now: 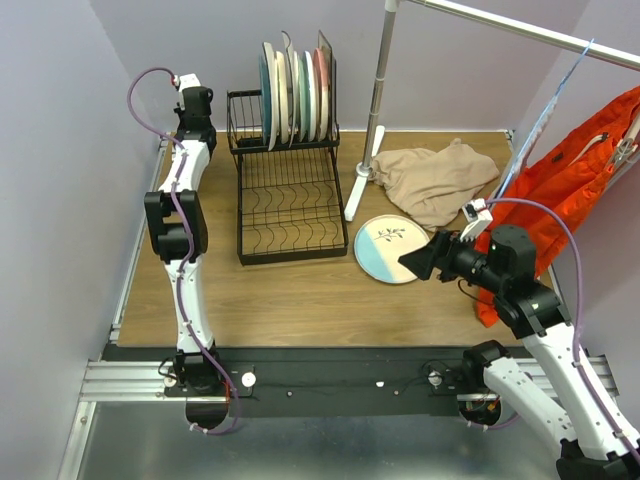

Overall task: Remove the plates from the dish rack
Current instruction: Place the plate at the corner of the board.

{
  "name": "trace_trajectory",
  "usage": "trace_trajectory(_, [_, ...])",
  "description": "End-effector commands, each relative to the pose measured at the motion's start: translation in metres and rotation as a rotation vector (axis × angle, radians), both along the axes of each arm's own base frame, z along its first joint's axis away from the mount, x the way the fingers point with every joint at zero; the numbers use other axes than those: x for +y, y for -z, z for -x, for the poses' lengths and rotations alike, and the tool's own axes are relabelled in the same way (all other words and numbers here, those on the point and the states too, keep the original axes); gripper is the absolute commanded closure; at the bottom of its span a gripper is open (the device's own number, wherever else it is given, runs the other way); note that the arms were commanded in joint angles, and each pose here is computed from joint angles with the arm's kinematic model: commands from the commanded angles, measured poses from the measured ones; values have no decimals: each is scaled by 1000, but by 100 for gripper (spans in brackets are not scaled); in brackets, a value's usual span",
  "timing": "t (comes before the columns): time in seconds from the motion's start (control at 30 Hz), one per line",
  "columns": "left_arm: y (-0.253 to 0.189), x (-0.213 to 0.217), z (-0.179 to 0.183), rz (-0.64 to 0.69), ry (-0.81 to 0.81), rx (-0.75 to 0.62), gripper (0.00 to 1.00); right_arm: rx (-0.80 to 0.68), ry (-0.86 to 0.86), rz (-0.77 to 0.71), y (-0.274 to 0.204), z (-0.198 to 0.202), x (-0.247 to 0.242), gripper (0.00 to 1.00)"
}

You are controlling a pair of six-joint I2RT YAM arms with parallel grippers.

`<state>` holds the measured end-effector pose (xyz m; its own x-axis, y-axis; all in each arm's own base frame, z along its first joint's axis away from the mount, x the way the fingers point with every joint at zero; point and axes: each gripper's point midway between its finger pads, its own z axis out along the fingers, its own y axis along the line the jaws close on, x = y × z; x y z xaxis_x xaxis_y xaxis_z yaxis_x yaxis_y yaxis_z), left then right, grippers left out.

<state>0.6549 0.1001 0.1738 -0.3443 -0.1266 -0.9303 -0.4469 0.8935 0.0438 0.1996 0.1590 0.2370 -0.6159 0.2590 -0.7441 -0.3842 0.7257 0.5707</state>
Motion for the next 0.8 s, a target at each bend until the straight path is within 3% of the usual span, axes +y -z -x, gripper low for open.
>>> trace_trajectory(0.0, [-11,12,-11,-31,-66,-68,100,-34,11,15,-11,-5,-2,13])
trace_trajectory(0.77, [53,-4,-22,78,-23,5,99,-18,19,-7,-5,-11,2,13])
